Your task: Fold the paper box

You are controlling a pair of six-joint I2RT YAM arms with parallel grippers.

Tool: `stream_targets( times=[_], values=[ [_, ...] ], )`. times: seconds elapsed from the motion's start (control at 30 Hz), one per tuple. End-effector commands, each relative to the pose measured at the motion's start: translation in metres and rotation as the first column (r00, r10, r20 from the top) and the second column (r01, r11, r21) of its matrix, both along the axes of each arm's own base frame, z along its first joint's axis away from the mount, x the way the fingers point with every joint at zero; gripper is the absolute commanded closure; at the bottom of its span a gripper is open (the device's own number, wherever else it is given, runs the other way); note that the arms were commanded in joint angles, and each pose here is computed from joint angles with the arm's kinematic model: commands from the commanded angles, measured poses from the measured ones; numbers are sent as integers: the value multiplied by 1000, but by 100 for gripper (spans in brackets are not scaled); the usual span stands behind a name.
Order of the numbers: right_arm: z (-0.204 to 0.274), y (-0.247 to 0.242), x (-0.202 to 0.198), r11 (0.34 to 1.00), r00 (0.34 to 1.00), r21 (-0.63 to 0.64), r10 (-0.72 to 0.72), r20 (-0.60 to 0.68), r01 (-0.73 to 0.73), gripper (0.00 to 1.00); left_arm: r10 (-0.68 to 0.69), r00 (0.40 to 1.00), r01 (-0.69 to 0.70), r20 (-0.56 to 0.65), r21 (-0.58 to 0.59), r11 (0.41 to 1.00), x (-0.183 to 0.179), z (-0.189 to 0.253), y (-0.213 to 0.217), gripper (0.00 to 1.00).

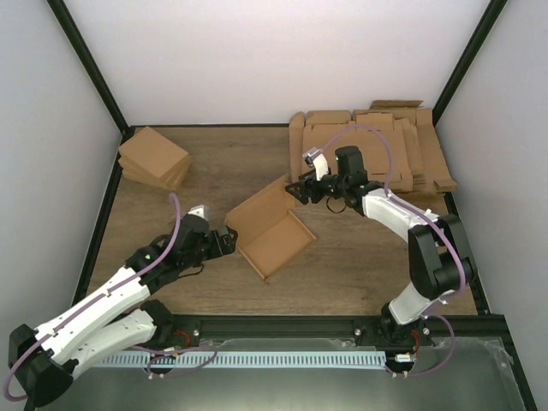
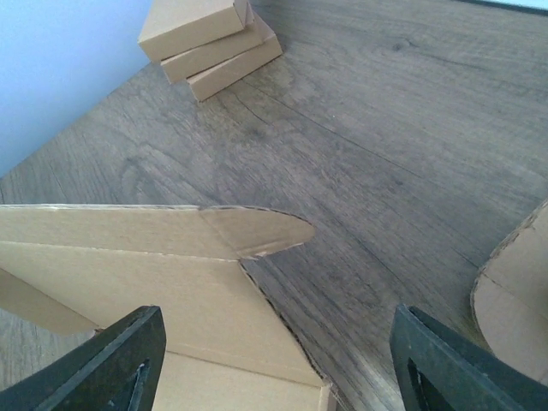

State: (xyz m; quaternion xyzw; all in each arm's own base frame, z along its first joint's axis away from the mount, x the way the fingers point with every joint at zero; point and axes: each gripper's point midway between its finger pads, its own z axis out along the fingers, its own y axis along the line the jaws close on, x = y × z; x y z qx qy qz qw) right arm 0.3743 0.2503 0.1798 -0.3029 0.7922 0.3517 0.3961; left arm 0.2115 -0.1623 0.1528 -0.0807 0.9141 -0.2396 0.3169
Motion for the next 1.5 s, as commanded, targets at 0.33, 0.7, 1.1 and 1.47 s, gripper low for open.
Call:
stream_targets(
  times=[0.33,0.7,1.1,1.47],
  values=[
    [-2,14,20,994,990,-34,109,93,-106,54,10,999,-9,33,-28,1000,25,2,-20,37],
    [0,23,-6,992,989,-54,115,92,-110,77,36,999,-36,-7,-48,998,34,-9,-30,64],
    [1,32,-38,998,998,-60,-6,60,9,95,65,998,-64,14,-10,998,48,-10,-31,78],
    [4,26,-67,981,978,33,-195,70,193,95,133,983,-136,127,20,991,88,20,-39,78]
  ],
)
